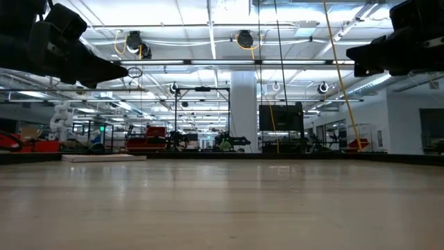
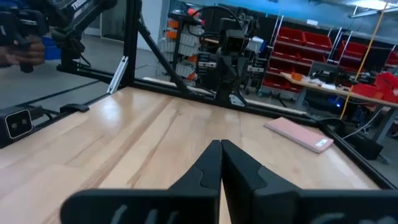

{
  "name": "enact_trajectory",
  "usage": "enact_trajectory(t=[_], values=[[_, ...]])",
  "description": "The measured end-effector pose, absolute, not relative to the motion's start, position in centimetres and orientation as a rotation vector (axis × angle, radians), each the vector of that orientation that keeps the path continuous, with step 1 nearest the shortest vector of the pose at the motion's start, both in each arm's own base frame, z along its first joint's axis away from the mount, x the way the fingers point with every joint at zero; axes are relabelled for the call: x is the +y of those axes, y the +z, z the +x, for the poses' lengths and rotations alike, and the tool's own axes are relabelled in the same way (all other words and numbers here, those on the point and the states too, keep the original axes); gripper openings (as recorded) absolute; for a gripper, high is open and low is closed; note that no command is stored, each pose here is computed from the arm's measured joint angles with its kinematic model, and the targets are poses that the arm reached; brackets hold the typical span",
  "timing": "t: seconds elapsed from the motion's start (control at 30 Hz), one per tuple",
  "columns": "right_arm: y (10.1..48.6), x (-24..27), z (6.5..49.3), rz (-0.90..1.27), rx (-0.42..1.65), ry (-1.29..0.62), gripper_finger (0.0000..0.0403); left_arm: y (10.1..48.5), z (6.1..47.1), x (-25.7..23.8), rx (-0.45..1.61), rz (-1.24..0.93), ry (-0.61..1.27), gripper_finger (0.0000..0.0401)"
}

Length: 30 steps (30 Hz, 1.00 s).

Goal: Pick and place USB-C Cables
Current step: Return to Home Position

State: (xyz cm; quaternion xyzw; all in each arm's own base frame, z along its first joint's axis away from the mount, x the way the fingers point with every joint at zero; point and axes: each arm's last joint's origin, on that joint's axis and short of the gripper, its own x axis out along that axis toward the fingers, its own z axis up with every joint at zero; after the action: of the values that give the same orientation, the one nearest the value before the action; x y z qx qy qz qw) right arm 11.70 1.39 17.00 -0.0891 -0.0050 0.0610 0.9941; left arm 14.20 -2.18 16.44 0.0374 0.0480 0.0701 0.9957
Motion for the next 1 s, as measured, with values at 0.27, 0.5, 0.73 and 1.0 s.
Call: enact_trajectory(t=[0.27, 0.5, 0.73, 1.0], values=[[17.2, 1.4, 10.9, -0.226, -0.036, 0.139, 0.0, 16.5, 14.2, -2.2, 0.09, 0.072, 0.141, 0.003], [17.4, 1.2, 10.1, -0.252, -0.072, 0.13, 0.0, 16.7, 14.2, -2.2, 0.075, 0.064, 0.141, 0.003], [16.8, 0.6, 9.8, -0.202, -0.017, 0.078, 0.0, 16.9, 14.2, -2.2, 0.046, 0.059, 0.142, 0.003], [16.7, -0.2, 9.8, -0.221, 0.0, 0.003, 0.0, 17.0, 14.2, -2.2, 0.045, 0.067, 0.142, 0.003]])
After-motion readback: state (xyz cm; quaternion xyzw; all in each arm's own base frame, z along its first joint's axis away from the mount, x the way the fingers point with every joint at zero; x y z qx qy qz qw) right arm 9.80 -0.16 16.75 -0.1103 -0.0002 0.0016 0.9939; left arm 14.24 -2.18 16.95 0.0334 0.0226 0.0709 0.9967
